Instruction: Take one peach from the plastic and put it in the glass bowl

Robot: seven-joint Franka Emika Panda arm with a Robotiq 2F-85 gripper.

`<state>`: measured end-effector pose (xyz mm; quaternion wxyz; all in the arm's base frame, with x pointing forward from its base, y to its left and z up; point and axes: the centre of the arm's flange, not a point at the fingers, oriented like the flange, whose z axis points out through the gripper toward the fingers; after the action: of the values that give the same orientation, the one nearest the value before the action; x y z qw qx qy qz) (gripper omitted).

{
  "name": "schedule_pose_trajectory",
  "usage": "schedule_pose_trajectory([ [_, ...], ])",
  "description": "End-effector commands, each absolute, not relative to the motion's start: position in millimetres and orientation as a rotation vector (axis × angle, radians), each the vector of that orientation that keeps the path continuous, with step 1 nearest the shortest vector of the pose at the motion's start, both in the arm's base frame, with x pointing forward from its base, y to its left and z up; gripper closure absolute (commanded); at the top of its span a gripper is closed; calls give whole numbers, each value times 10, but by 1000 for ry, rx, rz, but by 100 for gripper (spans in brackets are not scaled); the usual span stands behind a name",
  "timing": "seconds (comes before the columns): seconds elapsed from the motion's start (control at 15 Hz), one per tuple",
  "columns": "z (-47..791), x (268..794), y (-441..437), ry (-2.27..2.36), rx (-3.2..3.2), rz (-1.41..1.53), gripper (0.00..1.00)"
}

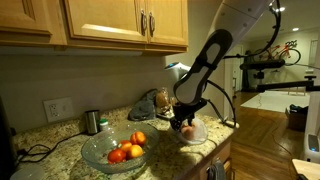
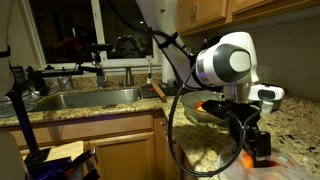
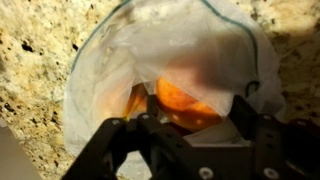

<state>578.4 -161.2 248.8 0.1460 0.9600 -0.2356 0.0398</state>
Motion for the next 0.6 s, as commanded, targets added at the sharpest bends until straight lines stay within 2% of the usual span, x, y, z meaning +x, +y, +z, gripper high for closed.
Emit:
schedule_pose_trajectory([
  [0.0,2491,5799,-1676,-683,2749,142,54],
  [0.07,2488,5792,-1679,-684,2749,141,55],
  [0.13,2489,5790,-1682,-684,2750,140,22],
  [0.27,2478,5788,-1682,-683,2751,137,8],
  [0.4,2460,5788,-1694,-678,2749,144,46],
  [0.47,2460,5787,-1695,-680,2749,142,47],
  [0.53,2473,5788,-1699,-682,2750,146,52],
])
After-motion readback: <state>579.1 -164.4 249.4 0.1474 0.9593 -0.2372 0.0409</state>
